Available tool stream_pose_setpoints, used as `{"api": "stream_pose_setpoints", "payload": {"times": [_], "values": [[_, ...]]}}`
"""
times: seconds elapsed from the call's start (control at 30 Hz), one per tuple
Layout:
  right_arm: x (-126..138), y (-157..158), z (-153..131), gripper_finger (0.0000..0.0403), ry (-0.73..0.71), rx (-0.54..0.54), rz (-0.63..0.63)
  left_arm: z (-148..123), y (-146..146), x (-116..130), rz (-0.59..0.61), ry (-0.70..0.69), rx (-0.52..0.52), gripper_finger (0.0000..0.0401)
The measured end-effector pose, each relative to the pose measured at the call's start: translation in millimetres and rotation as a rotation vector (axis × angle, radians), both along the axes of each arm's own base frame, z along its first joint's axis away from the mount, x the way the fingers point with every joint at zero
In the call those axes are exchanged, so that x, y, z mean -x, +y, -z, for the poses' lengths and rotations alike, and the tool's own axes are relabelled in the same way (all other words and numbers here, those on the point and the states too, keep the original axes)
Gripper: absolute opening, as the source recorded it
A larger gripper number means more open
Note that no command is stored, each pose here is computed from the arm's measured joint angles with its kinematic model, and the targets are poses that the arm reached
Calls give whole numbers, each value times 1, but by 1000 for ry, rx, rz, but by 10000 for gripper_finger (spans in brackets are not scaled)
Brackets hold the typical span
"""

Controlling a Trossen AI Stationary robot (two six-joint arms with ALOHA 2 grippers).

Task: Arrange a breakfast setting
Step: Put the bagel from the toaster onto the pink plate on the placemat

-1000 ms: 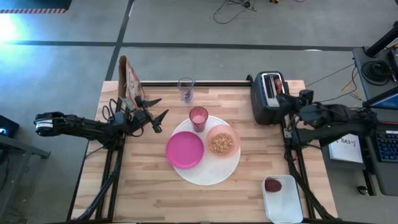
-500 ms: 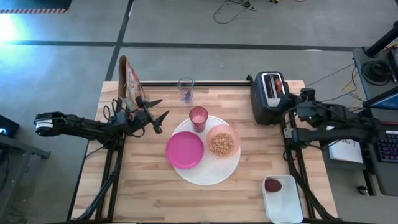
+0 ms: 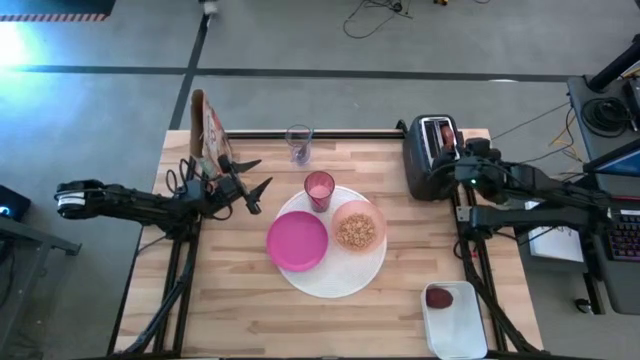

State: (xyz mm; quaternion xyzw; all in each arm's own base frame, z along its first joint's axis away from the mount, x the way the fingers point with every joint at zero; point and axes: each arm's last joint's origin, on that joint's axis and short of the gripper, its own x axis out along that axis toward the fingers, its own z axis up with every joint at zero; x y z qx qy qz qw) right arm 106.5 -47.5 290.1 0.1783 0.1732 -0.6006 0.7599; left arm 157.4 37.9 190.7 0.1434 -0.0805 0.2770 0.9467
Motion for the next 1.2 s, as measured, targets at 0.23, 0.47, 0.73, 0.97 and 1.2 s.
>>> {"api": "stream_pose_setpoints", "payload": {"times": [0.23, 0.47, 0.73, 0.97, 1.2], "values": [[0, -19, 1, 202, 10, -79, 97, 0, 0, 0, 0, 0, 0, 261], [4, -45, 5, 203, 74, -189, 138, 0, 0, 0, 0, 0, 0, 261], [7, -74, -11, 203, 79, -277, 147, 0, 0, 0, 0, 0, 0, 261], [3, -97, -26, 203, 124, -286, 157, 0, 0, 0, 0, 1, 0, 261], [-1, -112, -18, 203, 238, -360, 166, 0, 0, 0, -1, 7, -3, 261]]}}
